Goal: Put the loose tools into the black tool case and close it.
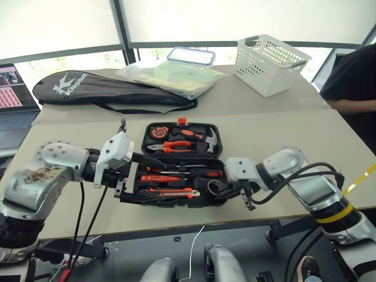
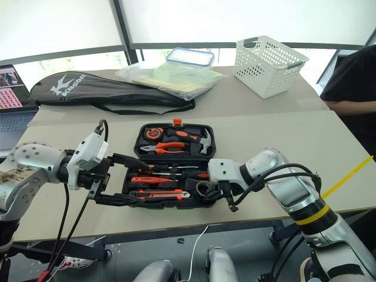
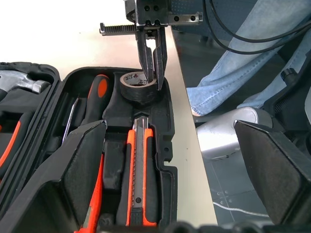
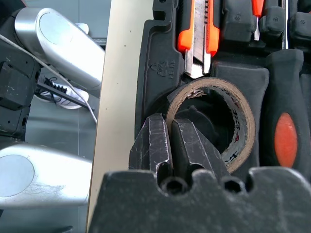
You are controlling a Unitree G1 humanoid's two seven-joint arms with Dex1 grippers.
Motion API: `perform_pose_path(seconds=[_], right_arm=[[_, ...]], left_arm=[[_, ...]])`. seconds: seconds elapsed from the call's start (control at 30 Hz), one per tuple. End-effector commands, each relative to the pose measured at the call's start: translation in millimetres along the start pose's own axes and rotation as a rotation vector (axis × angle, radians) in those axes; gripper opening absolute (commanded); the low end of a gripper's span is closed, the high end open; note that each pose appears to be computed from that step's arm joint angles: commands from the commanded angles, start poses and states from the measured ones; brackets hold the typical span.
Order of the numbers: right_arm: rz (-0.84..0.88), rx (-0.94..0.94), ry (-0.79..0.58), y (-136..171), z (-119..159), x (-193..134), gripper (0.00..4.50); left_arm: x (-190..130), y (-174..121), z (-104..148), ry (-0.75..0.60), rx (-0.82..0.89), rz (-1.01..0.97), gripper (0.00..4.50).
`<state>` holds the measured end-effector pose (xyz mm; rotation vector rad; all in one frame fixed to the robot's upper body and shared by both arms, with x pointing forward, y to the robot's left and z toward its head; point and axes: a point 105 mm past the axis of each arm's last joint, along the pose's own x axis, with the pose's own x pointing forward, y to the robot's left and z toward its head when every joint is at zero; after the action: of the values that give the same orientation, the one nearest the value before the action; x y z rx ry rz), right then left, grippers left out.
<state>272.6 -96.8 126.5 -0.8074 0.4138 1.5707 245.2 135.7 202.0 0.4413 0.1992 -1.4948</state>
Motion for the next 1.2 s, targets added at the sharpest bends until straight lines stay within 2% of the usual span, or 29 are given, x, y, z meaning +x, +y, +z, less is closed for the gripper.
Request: perform_pose_path(seconds=[0.03, 0.07, 0.23, 0.37, 0.43, 0.53, 0.67, 0.73, 0.77, 0.83, 0.87, 1.07, 1.2], right_arm=[[0.046, -0.05, 0.02, 9, 6, -6, 1.69], [0.052, -0.054, 0.025, 10, 6, -7, 2.14], [0.005, -0.049, -0.012, 2, 17, -18, 3.64], [-0.154, 0.09, -0.159, -21, 34, -51, 3.64], [-0.228, 0.181, -0.203, -28, 29, -66, 3.08], [-0.325, 0.293, -0.203, -29, 5, -81, 2.23], [-0.444, 0.378, -0.162, -33, -30, -85, 0.79], [-0.483, 0.383, -0.149, -36, -43, -79, 0.16], [-0.489, 0.375, -0.142, -37, -48, -75, 0.0], [-0.492, 0.362, -0.129, -38, -56, -65, 0.0], [-0.49, 0.355, -0.131, -39, -57, -60, 0.0], [-0.475, 0.261, -0.15, -49, -50, -36, 0.0], [-0.405, 0.211, -0.214, -42, -35, -27, 0.0]], left_arm=[[-1, 1, 9, -0.002, 0.055, 0.005, 4.5], [-1, 2, 9, -0.001, 0.055, 0.007, 4.5], [-2, 6, 6, 0.002, 0.052, 0.03, 4.5], [-16, 26, -12, 0.022, -0.02, 0.211, 4.5], [-32, 41, -28, 0.027, -0.07, 0.35, 4.5], [-60, 50, -58, 0.054, -0.147, 0.528, 3.79], [-77, 45, -94, 0.143, -0.193, 0.608, 2.3], [-78, 45, -107, 0.177, -0.202, 0.623, 1.56], [-77, 46, -111, 0.189, -0.199, 0.623, 1.12], [-70, 48, -118, 0.205, -0.187, 0.612, 0.33], [-65, 50, -119, 0.203, -0.183, 0.603, 0.1], [-37, 50, -124, 0.21, -0.173, 0.512, 0.1], [-12, 45, -108, 0.11, -0.169, 0.428, 0.1]])
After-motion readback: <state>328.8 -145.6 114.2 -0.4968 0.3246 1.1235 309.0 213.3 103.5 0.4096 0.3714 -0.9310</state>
